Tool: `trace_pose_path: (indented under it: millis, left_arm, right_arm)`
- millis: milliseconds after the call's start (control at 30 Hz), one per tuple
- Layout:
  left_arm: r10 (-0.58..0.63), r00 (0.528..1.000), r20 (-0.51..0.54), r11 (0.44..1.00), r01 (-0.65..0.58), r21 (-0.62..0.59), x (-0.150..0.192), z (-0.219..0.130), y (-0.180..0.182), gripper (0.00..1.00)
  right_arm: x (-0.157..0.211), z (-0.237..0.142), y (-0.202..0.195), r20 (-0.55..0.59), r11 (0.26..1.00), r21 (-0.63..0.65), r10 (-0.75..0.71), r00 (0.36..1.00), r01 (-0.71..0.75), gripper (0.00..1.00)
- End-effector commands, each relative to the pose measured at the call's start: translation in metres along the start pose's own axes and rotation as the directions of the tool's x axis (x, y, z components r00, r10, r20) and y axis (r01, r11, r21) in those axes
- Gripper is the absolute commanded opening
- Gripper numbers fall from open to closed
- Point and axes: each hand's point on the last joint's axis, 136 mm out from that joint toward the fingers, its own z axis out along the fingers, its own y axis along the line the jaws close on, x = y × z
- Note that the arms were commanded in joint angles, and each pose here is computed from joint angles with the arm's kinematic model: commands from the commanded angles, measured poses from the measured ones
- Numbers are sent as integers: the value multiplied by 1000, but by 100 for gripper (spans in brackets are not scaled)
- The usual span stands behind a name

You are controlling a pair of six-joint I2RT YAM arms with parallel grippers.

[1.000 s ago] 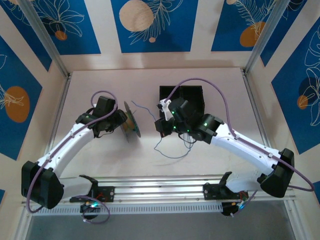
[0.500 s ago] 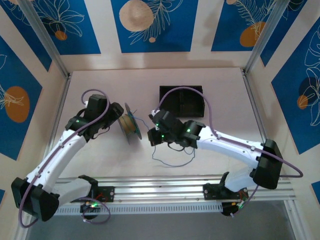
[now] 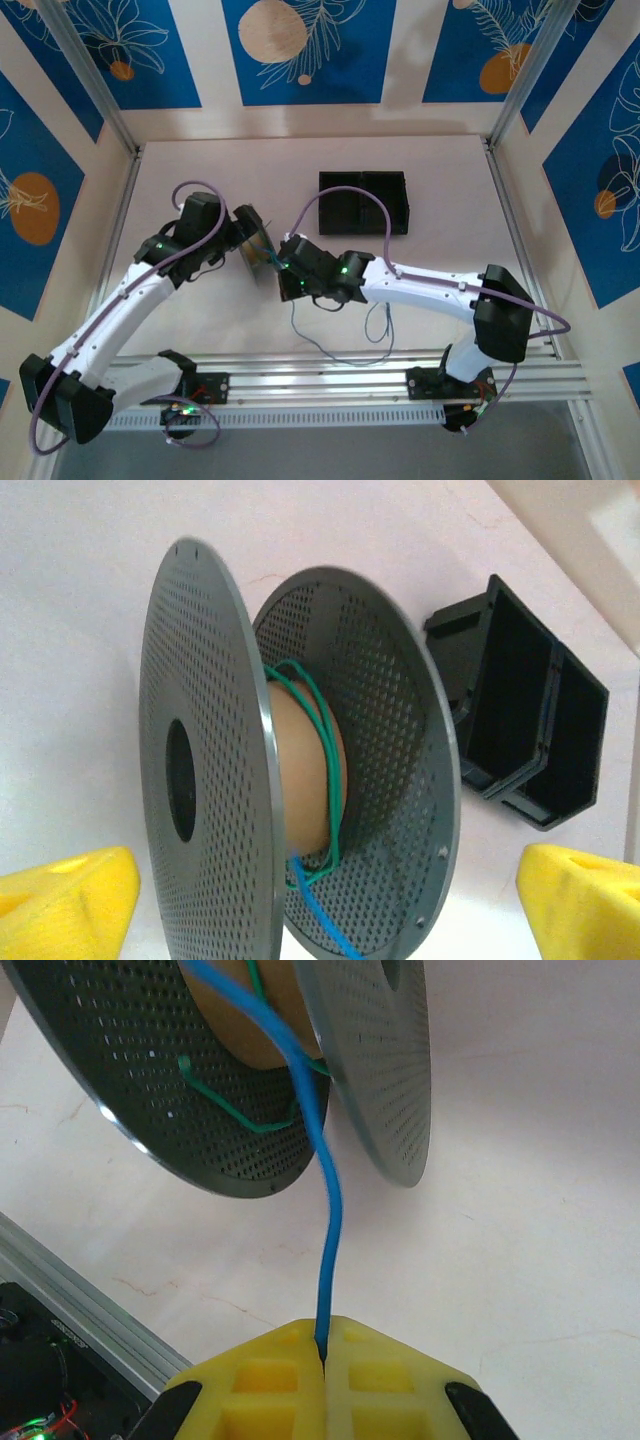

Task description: Wrap the cables

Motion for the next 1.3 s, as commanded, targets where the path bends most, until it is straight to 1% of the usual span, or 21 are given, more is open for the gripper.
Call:
trace_pose_path:
  millis: [0,67,233,367,467,600,767,900,967,1000,1167,1267]
  left_arm:
    - [16,999,-49,999,-19,-44,11,11,8,90]
    - [22,998,-63,998,-25,-53,13,16,7,81]
    - [38,998,-53,996,-42,-83,13,21,10,81]
    - [63,997,-36,990,-67,-124,8,27,13,80]
    - [98,995,0,982,-97,-161,-3,34,16,80]
    - [147,989,28,968,-138,-211,-28,42,17,81]
    - [195,980,37,948,-179,-264,-54,45,22,80]
    - [182,983,15,951,-172,-259,-56,51,27,78]
    - [187,982,6,951,-179,-253,-56,55,26,72]
    - [184,983,0,950,-178,-255,-55,56,26,72]
    - [179,984,-2,956,-174,-235,-54,58,23,72]
    - [172,985,-9,956,-169,-240,-57,60,26,72]
  right_arm:
    - [-14,-1,19,41,998,-60,19,999,-16,0]
    - [-15,-1,21,46,998,-66,21,999,-18,0]
    - [-19,2,24,63,995,-82,55,997,-49,0]
    - [-21,14,26,49,990,-77,121,991,-117,0]
    - [-30,27,31,53,983,-95,160,986,-155,0]
    - [-46,52,32,32,975,-96,202,979,-198,0]
    - [-50,62,38,20,971,-141,197,980,-193,0]
    - [-53,63,45,31,966,-186,187,982,-178,0]
    - [-55,63,48,40,962,-211,184,982,-171,0]
    - [-55,64,49,46,962,-218,181,982,-166,0]
    - [-62,63,52,111,961,-241,167,980,-137,0]
    - [-64,66,52,113,960,-248,164,980,-132,0]
